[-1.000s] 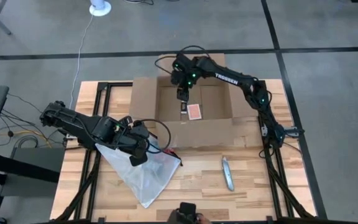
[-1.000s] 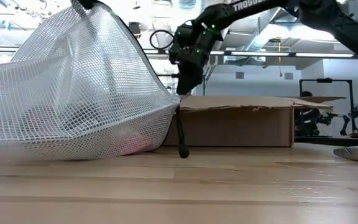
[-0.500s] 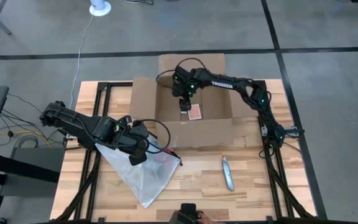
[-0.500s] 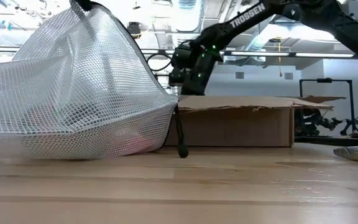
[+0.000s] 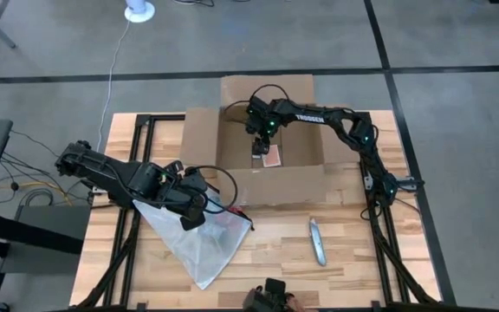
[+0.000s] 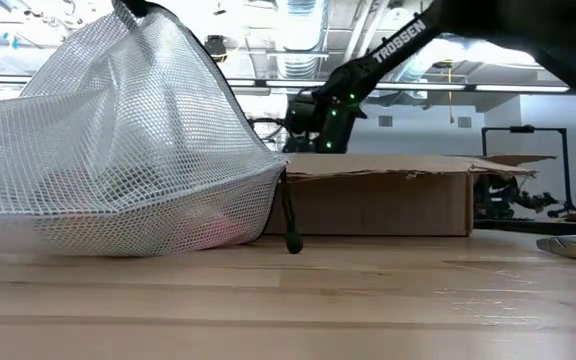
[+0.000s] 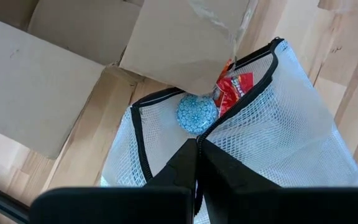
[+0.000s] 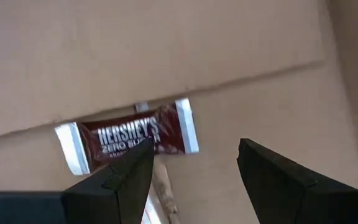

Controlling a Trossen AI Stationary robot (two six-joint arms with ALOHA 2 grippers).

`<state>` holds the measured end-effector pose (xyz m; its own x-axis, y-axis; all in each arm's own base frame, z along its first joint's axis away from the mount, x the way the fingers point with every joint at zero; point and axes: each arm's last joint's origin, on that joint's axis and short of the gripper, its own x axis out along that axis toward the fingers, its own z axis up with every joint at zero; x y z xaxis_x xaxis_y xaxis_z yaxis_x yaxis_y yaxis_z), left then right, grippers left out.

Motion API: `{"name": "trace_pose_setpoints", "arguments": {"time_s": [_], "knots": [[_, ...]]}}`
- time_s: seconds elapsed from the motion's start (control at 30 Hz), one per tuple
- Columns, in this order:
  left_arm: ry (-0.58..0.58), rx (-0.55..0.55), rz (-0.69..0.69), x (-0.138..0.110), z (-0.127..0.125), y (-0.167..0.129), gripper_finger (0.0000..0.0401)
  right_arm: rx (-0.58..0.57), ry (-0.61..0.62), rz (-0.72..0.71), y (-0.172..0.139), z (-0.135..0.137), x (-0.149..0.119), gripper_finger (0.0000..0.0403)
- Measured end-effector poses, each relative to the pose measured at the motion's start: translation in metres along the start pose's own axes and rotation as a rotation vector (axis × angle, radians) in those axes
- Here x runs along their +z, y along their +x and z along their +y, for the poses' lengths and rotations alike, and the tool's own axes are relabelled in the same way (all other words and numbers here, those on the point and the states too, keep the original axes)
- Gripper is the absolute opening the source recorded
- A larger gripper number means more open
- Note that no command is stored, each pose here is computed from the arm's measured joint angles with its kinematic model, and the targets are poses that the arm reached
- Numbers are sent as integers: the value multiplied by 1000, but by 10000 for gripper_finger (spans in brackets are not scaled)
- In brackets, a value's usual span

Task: Unpack boxes
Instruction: Put the brown candy into the transparent zip bag

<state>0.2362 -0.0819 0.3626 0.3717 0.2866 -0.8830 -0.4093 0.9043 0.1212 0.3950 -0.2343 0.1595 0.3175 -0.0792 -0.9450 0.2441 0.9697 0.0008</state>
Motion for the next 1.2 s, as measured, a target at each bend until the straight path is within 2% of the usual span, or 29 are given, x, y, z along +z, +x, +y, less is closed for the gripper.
{"name": "trace_pose_setpoints", "arguments": {"time_s": [0.23, 0.67, 0.8, 1.07, 1.2], "knots": [[10, 0, -1, 1, 1, 1, 0, 52, 45, 57, 21, 2, -4, 217], [-14, -7, 12, 0, 1, 1, 0, 72, -6, 68, -1, 7, 13, 217], [-8, -7, 12, 0, 1, 0, 0, 109, 8, 58, -1, 8, 13, 217], [-2, -6, 13, 0, 1, 0, 0, 139, 40, 63, 23, 15, 15, 217], [-1, -4, 15, 0, 1, 1, 0, 146, 3, 51, 23, 14, 16, 217]]}}
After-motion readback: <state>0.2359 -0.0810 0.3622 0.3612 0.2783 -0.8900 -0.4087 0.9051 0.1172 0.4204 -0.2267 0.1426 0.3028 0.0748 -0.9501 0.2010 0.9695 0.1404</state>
